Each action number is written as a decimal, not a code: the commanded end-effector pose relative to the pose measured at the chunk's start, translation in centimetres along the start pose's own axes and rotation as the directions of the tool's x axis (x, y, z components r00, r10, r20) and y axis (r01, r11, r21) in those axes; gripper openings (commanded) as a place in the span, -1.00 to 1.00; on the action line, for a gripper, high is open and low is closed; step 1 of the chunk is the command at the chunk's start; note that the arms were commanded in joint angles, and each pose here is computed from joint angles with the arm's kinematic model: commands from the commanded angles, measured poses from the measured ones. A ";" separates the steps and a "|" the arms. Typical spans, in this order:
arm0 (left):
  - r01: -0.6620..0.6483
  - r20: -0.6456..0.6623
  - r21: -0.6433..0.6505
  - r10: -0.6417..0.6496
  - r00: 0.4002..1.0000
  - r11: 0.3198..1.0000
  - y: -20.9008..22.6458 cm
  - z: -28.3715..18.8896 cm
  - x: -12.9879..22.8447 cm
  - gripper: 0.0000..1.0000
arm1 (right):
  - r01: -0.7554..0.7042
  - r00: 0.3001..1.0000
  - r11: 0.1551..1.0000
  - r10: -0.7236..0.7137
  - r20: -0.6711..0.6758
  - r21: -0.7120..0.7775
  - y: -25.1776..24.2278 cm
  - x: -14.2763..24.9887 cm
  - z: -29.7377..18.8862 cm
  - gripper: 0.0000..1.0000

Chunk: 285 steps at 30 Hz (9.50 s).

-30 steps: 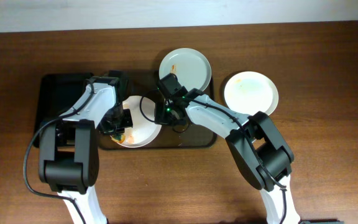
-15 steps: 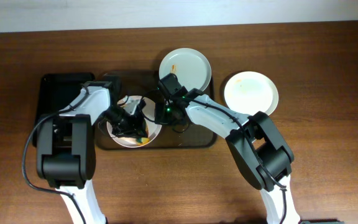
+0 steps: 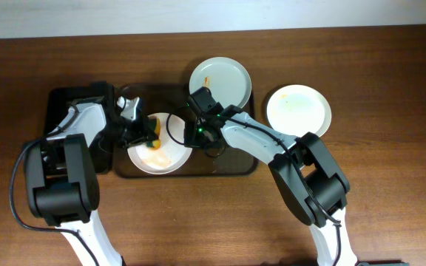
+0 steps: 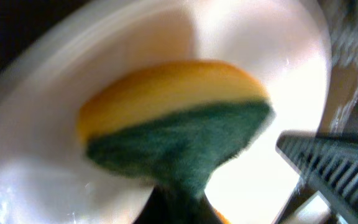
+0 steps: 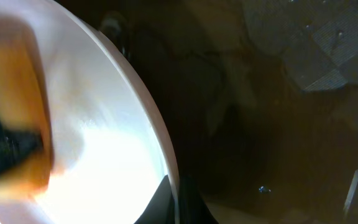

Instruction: Clean dirty plates on tray and stack at the side

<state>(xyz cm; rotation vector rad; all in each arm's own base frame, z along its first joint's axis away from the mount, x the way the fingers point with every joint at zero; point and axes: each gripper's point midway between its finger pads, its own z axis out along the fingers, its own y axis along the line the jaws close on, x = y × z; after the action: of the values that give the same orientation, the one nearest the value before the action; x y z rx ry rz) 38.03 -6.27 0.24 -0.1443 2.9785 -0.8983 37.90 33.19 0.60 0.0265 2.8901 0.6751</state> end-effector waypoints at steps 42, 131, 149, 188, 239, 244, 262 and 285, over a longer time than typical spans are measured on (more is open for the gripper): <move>0.203 0.121 -0.491 -0.165 0.979 0.847 1.1 -7.8 -3.3 -0.99 | 0.108 0.994 0.993 -0.107 0.021 -0.049 1.6 -0.6 -2.5 -0.92; 0.195 0.244 -0.482 -0.084 0.966 0.854 -0.9 -11.1 -6.8 -0.99 | -0.247 0.929 0.937 0.157 0.335 0.247 -11.0 -11.0 -11.6 -0.03; 0.196 0.245 -0.482 -0.083 0.966 0.854 -0.9 -11.1 -6.8 -0.99 | -0.056 0.980 0.983 0.087 -0.179 0.173 -4.5 1.7 -3.2 -0.37; 0.193 0.263 -0.475 -0.070 0.962 0.858 -1.0 -11.1 -7.4 -0.99 | -0.211 0.971 0.951 0.230 -0.063 0.224 -7.4 -4.6 -1.6 -0.37; -0.326 -0.293 -0.491 0.199 0.935 0.808 -1.1 3.6 -2.5 -0.99 | -0.061 0.997 0.973 0.071 -0.037 0.222 -8.2 -5.7 -0.8 -0.92; -0.408 -0.361 -0.187 0.324 0.874 0.894 -5.3 5.2 0.0 -0.99 | -0.059 0.994 0.993 0.067 -0.082 0.099 -7.0 -5.8 -0.8 -0.92; 0.002 0.085 -0.612 0.062 0.994 0.791 0.2 5.9 -9.7 -0.99 | -0.096 0.980 0.995 0.097 -0.177 0.012 -8.6 -3.7 0.1 -0.92; -0.103 0.023 -0.418 0.124 0.992 0.903 -3.3 8.2 -9.4 -0.99 | -0.093 0.981 0.995 0.096 -0.168 0.024 -8.8 -3.9 0.1 -0.92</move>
<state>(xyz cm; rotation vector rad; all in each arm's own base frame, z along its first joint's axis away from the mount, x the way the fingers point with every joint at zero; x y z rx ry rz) 46.32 -18.59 0.45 0.3643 2.9544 -0.7721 43.75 25.88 0.37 0.0794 2.9857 0.8007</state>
